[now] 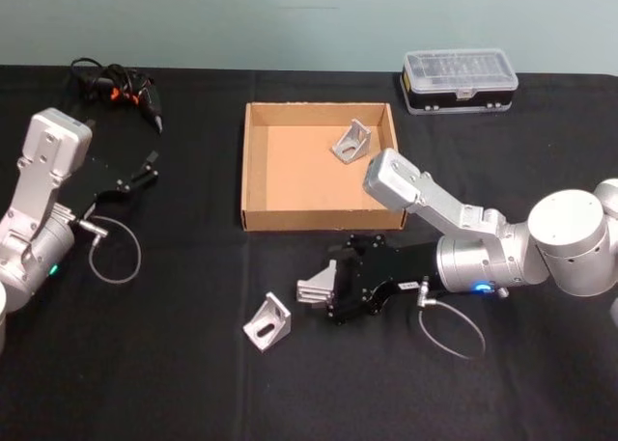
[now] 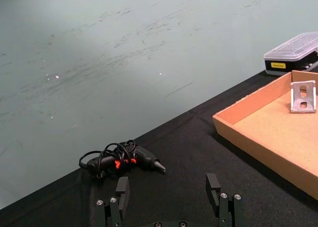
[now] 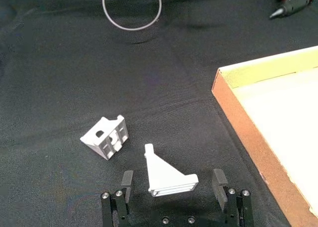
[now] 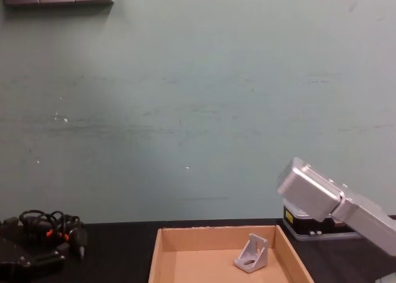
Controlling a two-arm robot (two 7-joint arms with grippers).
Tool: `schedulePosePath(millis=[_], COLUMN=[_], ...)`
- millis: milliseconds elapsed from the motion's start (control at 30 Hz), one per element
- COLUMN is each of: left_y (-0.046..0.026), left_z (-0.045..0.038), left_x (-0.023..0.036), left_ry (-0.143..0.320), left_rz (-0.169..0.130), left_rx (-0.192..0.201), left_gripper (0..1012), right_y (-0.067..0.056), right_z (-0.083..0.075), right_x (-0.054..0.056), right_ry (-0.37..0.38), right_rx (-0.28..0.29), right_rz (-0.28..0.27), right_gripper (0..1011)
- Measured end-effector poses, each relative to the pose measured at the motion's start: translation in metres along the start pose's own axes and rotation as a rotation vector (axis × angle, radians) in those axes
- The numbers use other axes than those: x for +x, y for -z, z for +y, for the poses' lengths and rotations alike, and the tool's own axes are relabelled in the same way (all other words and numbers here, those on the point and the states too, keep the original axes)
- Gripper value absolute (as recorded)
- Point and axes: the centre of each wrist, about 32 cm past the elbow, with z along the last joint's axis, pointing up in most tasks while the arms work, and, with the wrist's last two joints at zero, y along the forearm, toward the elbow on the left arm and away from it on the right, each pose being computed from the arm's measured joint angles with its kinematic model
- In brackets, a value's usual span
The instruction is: Use one hand to pick up the angle iron from the table and place it into the box.
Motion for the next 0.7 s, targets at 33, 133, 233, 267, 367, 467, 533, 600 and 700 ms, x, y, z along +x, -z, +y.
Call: schedulePosePath(millis=[33, 133, 233, 267, 367, 467, 533, 600, 700], left_y=[0.0, 0.0, 0.0, 0.0, 0.0, 0.0, 0.0, 0.0, 0.0], left_z=[0.0, 0.0, 0.0, 0.0, 0.0, 0.0, 0.0, 0.0, 0.0], left_x=[0.0, 0.0, 0.0, 0.0, 0.0, 0.0, 0.0, 0.0, 0.0], left_ry=[0.0, 0.0, 0.0, 0.0, 0.0, 0.0, 0.0, 0.0, 0.0], left_rz=[0.0, 0.0, 0.0, 0.0, 0.0, 0.0, 0.0, 0.0, 0.0], left_rx=[0.0, 0.0, 0.0, 0.0, 0.0, 0.0, 0.0, 0.0, 0.0], left_gripper=[1011, 1011, 1011, 1011, 1011, 1011, 1011, 1011, 1011], right_y=[0.0004, 0.001, 0.0011, 0.001, 0.0006, 0.0003, 0.0002, -0.0001, -0.0002], right_z=[0.0007, 0.0019, 0.0037, 0.0039, 0.005, 0.0057, 0.0059, 0.0065, 0.0076], right_x=[0.0002, 0.0003, 0.001, 0.0011, 0.0015, 0.0019, 0.002, 0.0023, 0.0023], right_ry=[0.0, -0.002, -0.005, -0.006, -0.008, -0.01, -0.008, -0.007, -0.007], right_rx=[0.0, -0.001, -0.002, -0.001, -0.001, -0.001, -0.002, -0.003, -0.006], right_rz=[0.002, 0.003, 0.002, 0.002, 0.0, -0.002, -0.002, -0.003, -0.001], right_gripper=[1000, 1000, 1000, 1000, 1000, 1000, 995, 964, 896])
